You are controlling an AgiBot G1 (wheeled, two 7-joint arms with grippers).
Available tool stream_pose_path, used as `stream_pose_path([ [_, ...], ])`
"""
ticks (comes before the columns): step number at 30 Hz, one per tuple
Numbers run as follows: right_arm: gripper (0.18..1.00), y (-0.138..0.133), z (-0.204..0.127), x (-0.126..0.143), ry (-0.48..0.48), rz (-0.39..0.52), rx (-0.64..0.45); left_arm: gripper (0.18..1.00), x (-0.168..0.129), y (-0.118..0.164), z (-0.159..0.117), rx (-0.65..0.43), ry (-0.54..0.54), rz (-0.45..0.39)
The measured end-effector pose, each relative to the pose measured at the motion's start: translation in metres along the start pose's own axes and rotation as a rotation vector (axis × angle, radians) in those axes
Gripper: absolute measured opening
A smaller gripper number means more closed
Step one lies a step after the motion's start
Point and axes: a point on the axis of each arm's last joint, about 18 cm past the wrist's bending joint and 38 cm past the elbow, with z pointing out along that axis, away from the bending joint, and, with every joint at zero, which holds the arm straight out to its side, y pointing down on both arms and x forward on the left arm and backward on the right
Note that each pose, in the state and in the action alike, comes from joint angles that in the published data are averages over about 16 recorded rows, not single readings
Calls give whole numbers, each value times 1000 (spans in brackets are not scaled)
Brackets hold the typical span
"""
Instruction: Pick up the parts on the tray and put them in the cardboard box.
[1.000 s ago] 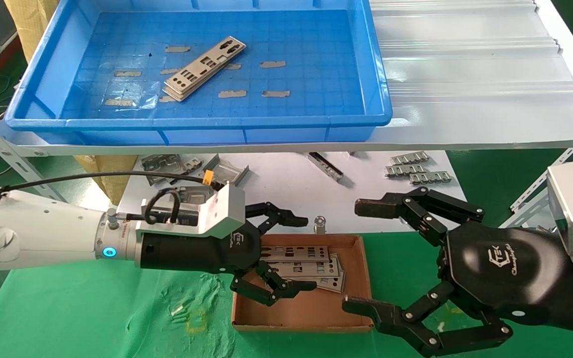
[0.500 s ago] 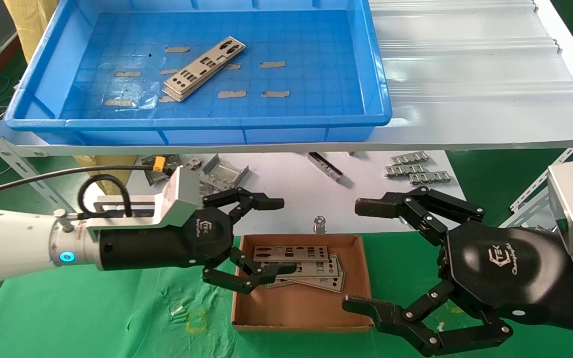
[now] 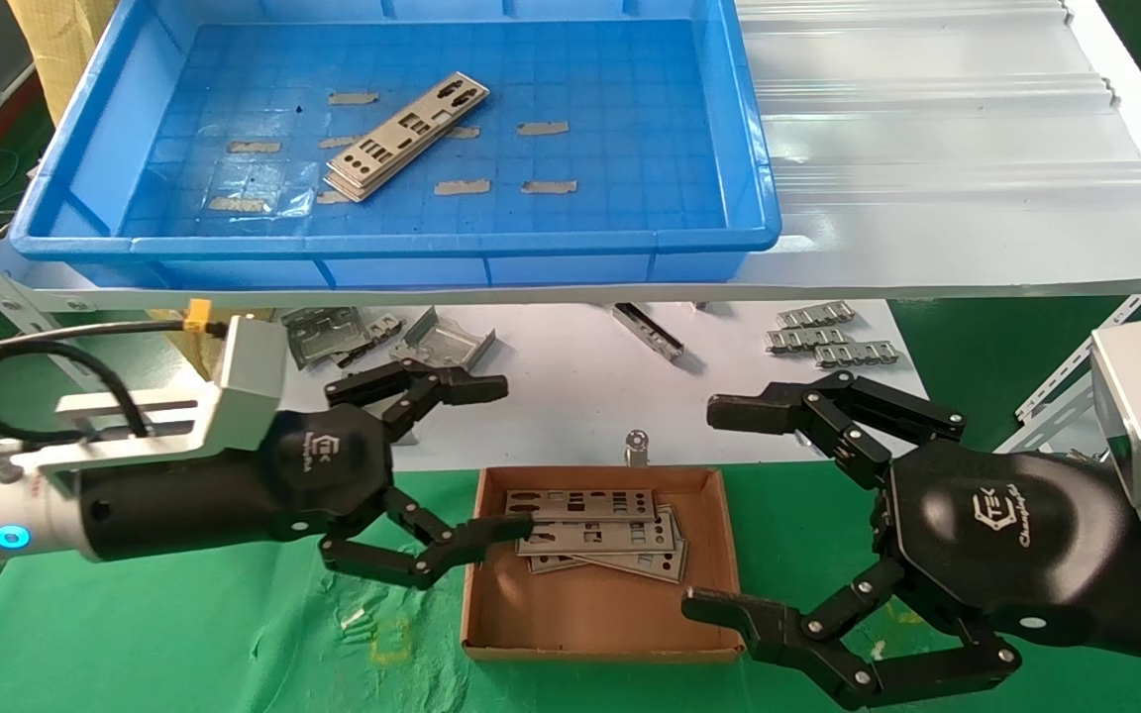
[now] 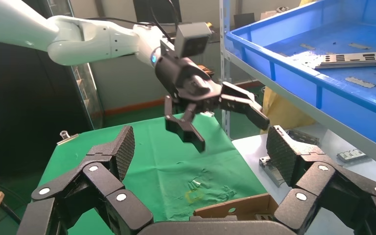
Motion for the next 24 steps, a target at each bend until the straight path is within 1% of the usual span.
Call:
stream_pose_path([
  [13, 1000, 0, 0, 0, 0, 0, 0, 1001, 27, -28, -36, 27, -9, -5],
  [24, 1000, 0, 0, 0, 0, 0, 0, 1001, 58, -54, -58, 23, 11, -7],
])
